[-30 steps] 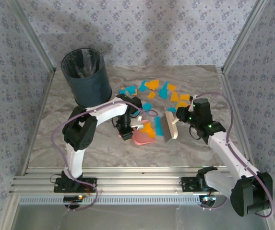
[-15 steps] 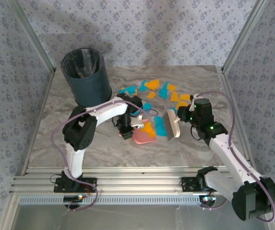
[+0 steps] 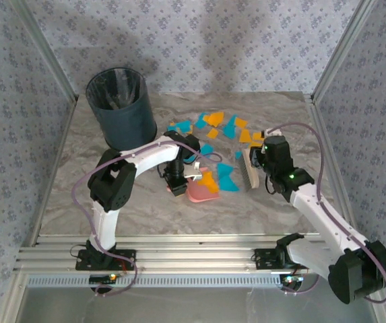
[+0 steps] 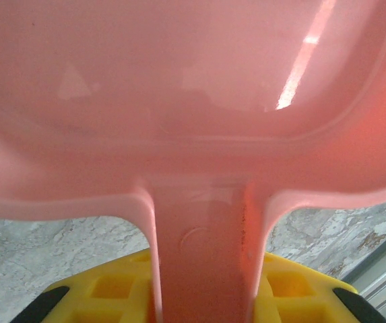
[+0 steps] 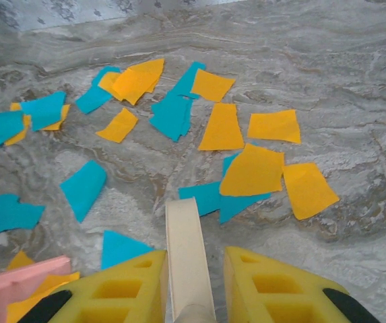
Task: Sweep away the paper scraps from the table
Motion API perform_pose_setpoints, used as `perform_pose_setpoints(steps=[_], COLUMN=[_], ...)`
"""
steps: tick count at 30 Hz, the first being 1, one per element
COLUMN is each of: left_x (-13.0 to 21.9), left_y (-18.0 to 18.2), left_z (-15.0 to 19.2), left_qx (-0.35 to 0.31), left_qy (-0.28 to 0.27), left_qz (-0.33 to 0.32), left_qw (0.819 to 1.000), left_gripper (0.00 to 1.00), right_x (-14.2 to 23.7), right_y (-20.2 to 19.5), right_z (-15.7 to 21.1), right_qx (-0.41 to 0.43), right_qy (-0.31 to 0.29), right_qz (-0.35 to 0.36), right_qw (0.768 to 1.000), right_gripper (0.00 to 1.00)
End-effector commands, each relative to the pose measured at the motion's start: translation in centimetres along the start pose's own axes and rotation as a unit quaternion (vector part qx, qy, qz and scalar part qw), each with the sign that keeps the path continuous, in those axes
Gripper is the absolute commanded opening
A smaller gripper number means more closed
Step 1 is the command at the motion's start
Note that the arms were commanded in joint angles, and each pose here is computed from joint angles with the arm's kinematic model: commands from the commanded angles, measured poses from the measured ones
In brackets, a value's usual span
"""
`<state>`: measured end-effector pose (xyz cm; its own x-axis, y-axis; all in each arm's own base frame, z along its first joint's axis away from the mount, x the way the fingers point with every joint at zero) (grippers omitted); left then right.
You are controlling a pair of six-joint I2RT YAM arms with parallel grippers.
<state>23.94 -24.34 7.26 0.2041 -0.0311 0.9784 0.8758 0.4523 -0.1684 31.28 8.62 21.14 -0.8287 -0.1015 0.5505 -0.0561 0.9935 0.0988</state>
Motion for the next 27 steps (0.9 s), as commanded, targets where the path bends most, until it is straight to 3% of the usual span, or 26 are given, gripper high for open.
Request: perform_pose_setpoints(steps=[1,10,27], left_x=[0.0,0.1,-0.1], left_y=[-0.2,-0.3,-0.7], left_z=[0.5,0.4,-0.5], left_qx=[-0.001,-0.004,-0.011], left_qy=[0.025,0.027,0.023], left_qz=[0.000,0.002,0.007], left_qw=[1.000,1.000,1.000], left_gripper=[0.00,0.00,0.00], right_x=[-0.2,-2.1,-2.7], right_y=[0.2,2.1,7.6], right_z=[-2.3,-0.9,2.0], right_qx=[0.027,0.064,0.064], right_qy=[-0.031,-0.012,0.020], right_qz=[0.026,0.025,-0.074], right_qw=[0.999,0.998,0.995], right_gripper=[0.00,0.00,0.00])
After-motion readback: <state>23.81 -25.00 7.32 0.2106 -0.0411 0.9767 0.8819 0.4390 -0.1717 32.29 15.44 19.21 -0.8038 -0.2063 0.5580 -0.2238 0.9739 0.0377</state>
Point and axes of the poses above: each hand's point on the last joint's axis, 136 mm out from that joint toward the fingers, its own x axis back along the fingers, its own y axis along the line the jaws close on, z = x × y, the point moved 2 cm from there along x, back along the fingers, and after that the axes turned 2 degrees about x, right-handed, at the moved point
